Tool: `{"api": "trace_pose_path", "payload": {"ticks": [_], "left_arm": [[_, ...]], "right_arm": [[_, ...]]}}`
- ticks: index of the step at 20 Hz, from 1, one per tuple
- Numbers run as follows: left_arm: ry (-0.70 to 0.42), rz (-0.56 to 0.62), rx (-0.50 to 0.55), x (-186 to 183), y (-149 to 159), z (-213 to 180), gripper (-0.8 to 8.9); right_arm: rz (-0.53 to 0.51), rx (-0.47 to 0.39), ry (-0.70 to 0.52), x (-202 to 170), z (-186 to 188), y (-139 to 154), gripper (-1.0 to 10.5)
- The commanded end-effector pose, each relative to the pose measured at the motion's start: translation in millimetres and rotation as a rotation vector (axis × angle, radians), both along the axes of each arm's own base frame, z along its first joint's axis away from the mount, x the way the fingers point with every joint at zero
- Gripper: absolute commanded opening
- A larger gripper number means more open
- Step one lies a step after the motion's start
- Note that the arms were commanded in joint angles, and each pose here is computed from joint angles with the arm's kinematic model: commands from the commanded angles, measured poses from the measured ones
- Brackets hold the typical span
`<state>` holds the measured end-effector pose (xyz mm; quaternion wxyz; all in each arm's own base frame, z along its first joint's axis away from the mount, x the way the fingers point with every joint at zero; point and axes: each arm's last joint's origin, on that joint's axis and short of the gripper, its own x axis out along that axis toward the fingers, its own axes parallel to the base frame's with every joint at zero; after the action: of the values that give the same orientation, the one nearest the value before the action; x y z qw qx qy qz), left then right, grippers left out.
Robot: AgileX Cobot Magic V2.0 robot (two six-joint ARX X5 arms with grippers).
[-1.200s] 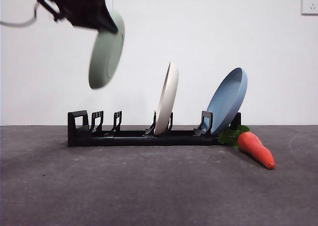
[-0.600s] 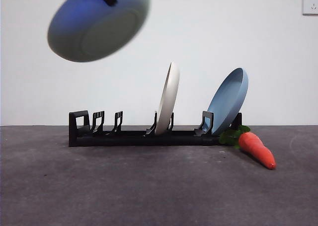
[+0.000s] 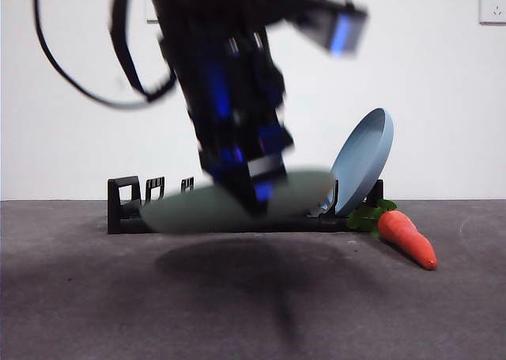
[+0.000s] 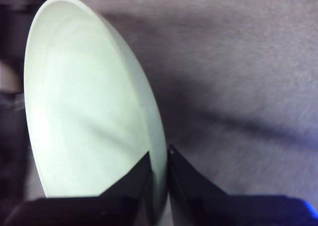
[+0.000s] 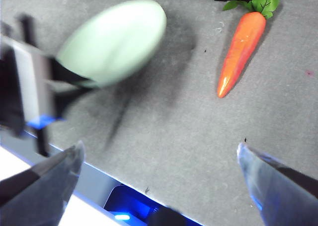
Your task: Take the green plate from the plate rack,put the plate on the table,take the carrot from the table,put the carrot in the plate
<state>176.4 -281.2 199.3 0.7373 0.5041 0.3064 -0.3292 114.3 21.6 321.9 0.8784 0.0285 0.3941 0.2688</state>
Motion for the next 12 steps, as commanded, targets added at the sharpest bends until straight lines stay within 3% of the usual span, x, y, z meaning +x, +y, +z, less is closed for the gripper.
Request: {"api": "trace_pose_path", "payload": {"ticks": [1, 5, 10, 12], "left_arm": [[-0.006, 0.016, 0.054, 5, -7, -24, -0.05], [0.013, 0.027, 0.070, 8, -15, -46, -0.06], [0.135, 0.075, -0.016, 5, -16, -52, 0.10], [0.158, 0.091, -0.018, 4, -14, -53, 1.49]], "right_arm": [[0.001, 0.003, -0.004, 0, 1, 0, 6.0], [0.001, 0.003, -0.012, 1, 1, 0, 6.0], [0.000, 0.003, -0.014, 4, 1, 0, 6.0], [0.001, 0.003, -0.009, 5, 1, 1, 6.0]]}}
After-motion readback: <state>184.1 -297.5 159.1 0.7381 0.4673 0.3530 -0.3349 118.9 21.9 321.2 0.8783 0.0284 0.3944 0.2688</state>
